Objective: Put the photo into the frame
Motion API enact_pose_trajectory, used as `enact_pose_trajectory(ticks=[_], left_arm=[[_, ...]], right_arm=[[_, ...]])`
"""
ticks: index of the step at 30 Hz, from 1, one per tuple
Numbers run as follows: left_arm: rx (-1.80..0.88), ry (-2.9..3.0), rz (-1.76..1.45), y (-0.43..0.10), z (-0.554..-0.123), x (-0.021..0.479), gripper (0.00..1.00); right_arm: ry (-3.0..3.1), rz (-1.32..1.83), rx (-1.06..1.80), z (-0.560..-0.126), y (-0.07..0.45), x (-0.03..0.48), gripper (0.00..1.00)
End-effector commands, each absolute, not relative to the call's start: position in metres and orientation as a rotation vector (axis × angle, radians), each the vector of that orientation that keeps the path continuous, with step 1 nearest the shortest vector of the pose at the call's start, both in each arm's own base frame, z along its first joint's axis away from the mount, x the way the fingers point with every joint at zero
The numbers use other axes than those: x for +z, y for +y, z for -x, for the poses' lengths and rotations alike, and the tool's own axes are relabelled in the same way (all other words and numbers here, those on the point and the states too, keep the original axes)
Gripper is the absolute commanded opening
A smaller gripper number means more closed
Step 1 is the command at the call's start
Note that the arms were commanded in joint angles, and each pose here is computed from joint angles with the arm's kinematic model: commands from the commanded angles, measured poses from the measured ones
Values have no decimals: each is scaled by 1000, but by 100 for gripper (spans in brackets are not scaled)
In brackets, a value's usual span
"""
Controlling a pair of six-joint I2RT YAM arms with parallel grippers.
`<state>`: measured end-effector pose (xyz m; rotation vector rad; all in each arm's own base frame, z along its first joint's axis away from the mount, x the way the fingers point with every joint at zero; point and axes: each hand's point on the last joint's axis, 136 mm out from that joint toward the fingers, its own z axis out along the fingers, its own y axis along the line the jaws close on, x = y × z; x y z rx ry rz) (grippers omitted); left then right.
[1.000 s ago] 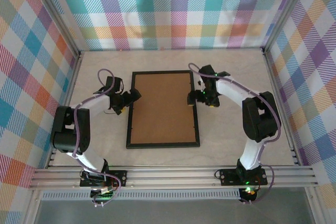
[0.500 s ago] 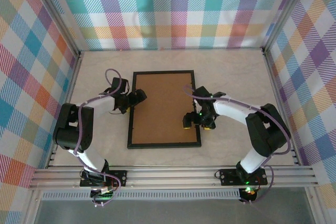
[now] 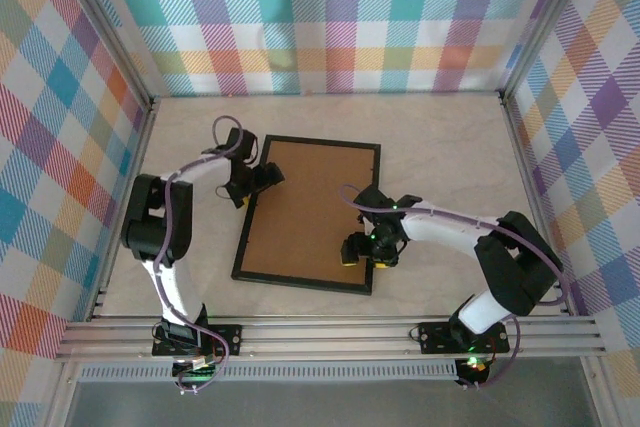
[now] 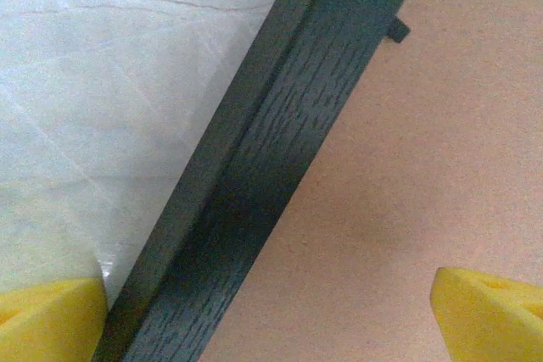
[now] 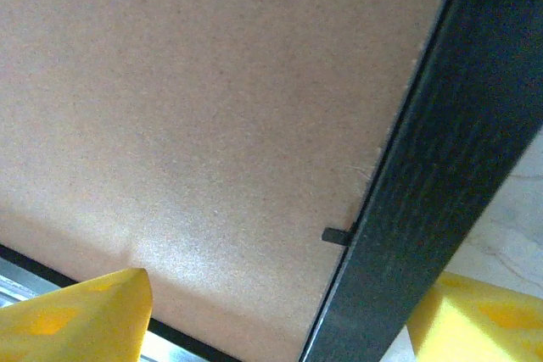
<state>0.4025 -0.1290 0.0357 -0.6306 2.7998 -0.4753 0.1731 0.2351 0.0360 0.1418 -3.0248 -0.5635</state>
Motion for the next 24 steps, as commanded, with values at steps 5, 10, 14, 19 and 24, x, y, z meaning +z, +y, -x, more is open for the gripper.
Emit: enact_pose_trajectory(ticks=[5, 10, 14, 19, 24], left_arm=[[-618, 2507, 287, -185, -516, 111, 98], [-516, 2505, 304, -158, -510, 133, 99], [-433, 2542, 347, -136, -478, 144, 100], [-457, 2648, 370, -132, -407, 148, 100], [-434, 2790, 401, -127, -317, 137, 100]], right_arm=[[-3256, -261, -531, -227, 226, 80, 99], [-3345, -332, -405, -276, 199, 96, 99], [-3439, -285, -407, -340, 179, 106, 99], [-3534, -196, -393, -430, 152, 104, 99], [-3529, -149, -469, -507, 143, 88, 99]])
